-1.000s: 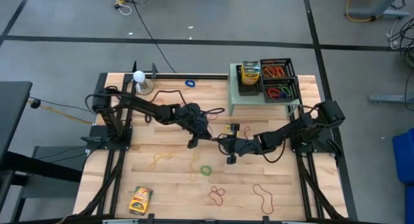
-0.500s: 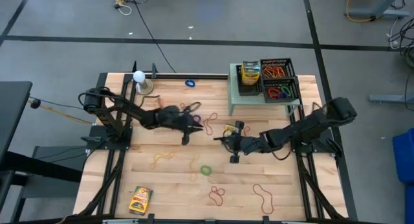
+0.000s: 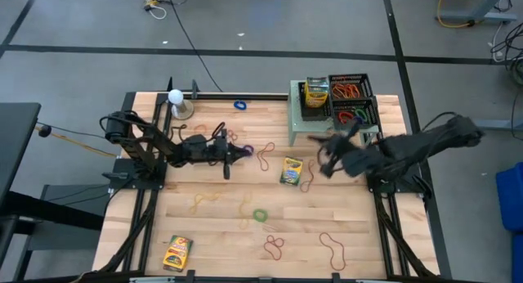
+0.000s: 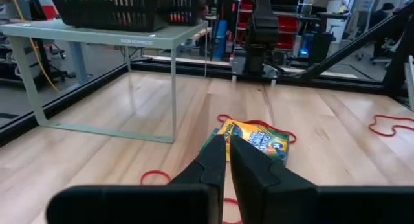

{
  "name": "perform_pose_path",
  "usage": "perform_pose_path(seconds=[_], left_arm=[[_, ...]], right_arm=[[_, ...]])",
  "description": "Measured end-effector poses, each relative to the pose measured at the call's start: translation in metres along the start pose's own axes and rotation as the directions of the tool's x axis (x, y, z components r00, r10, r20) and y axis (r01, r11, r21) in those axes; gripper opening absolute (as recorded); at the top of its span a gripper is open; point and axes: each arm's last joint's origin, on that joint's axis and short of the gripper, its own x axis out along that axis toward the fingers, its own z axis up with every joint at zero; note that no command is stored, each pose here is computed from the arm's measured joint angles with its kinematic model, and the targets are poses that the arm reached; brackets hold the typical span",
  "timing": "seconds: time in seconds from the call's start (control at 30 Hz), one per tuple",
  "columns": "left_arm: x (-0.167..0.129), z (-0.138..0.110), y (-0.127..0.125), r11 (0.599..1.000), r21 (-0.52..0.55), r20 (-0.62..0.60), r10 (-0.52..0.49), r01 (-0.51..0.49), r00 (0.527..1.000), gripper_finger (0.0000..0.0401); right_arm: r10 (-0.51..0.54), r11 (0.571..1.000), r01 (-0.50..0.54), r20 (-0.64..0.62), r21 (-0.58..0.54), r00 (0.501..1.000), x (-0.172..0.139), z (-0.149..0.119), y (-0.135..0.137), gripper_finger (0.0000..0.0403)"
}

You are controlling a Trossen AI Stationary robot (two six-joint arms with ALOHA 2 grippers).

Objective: Pick & Place Office Desk Supplies
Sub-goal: Put the black spring keychain into the bottom right black bin on the shelf

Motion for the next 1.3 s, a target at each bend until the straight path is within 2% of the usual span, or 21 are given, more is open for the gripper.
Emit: perform_pose_path(seconds=[0.1,0.2,0.27,0.4,0.57,0.67,0.8,0.9,1.07,1.3], left_arm=[[0.001,0.001,0.0,1.0,0.022,0.004,0.012,-0.013,1.0,0.0026],[0.004,0.004,0.001,0.999,0.017,0.022,0.047,-0.047,0.999,0.0026],[0.006,0.006,0.001,0.999,0.017,0.03,0.047,-0.047,0.998,0.0026],[0.009,0.009,0.0,1.0,0.017,0.04,0.02,-0.021,0.999,0.0026],[0.009,0.009,0.0,1.0,0.021,0.041,0.017,-0.018,0.999,0.0026],[0.009,0.009,-0.002,1.0,0.021,0.039,0.012,-0.013,0.999,0.0026],[0.009,0.008,-0.004,1.0,0.023,0.036,0.002,-0.003,0.999,0.0026],[0.009,0.008,-0.005,1.0,0.03,0.036,-0.002,0.001,0.999,0.0026],[0.009,0.008,-0.006,0.999,0.039,0.035,-0.005,0.004,0.999,0.0026],[0.009,0.008,-0.007,0.998,0.053,0.035,-0.015,0.013,0.999,0.0027]], right_arm=[[-0.114,0.992,0.118,-0.072,0.05,0.991,-0.013,0.012,-0.029,0.0023],[-0.244,0.963,0.261,-0.189,0.066,0.951,-0.015,0.012,-0.056,0.0023],[-0.32,0.934,0.351,-0.284,0.065,0.904,-0.014,0.007,-0.073,0.0023],[-0.402,0.88,0.472,-0.456,0.046,0.794,-0.006,-0.006,-0.098,0.0023],[-0.442,0.85,0.526,-0.555,-0.01,0.704,0.01,-0.016,-0.116,0.0023],[-0.41,0.863,0.505,-0.558,0.02,0.722,0.02,-0.015,-0.121,0.0023],[-0.276,0.91,0.399,-0.552,0.114,0.787,0.031,-0.011,-0.123,0.0029],[-0.199,0.92,0.346,-0.543,0.182,0.815,0.035,-0.009,-0.126,0.0037],[-0.163,0.925,0.323,-0.556,0.203,0.815,0.037,-0.01,-0.13,0.0061],[-0.128,0.932,0.287,-0.543,0.219,0.83,0.038,-0.008,-0.13,0.0118]])
